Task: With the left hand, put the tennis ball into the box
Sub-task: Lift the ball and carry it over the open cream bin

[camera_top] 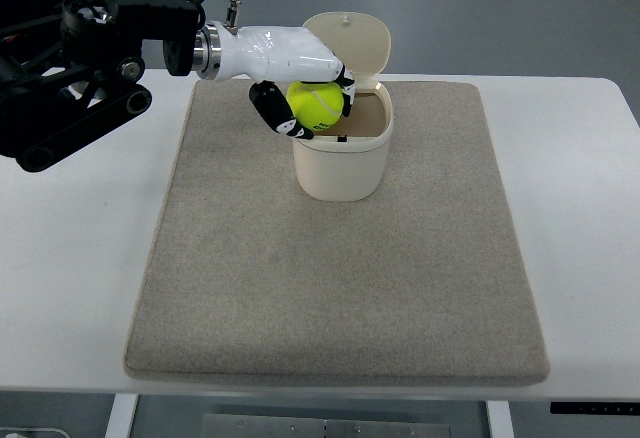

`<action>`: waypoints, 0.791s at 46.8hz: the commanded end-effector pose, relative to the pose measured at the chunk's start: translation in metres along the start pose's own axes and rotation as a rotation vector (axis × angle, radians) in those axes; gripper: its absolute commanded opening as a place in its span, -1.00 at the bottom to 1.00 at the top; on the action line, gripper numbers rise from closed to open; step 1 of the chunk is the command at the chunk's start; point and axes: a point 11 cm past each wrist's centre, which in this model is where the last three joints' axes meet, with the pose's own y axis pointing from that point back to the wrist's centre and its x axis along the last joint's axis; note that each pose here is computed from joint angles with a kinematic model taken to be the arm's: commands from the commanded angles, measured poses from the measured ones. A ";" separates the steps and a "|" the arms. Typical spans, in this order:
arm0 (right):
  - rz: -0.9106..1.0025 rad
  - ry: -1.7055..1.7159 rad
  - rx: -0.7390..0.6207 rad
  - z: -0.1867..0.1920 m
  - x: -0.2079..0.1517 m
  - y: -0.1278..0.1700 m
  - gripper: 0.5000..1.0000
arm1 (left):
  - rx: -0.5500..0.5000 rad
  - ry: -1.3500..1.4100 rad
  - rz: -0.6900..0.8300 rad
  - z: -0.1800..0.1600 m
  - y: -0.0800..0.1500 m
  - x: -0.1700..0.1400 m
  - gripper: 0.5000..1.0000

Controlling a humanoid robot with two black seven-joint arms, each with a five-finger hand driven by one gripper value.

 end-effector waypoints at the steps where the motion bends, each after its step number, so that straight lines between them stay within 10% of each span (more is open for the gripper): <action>1: 0.000 0.000 0.000 0.000 0.000 0.000 0.75 | -0.004 0.001 0.003 0.002 -0.008 0.004 -1.00; 11: 0.000 0.000 0.000 0.000 0.000 0.000 0.75 | 0.011 -0.005 0.004 -0.001 -0.011 0.009 -1.00; 19: 0.000 0.000 0.000 0.000 0.000 0.000 0.75 | 0.013 0.007 0.000 -0.003 -0.014 0.006 -0.04; 37: 0.001 0.000 0.000 0.000 0.000 0.000 0.75 | 0.015 0.019 0.000 -0.004 -0.011 0.005 0.85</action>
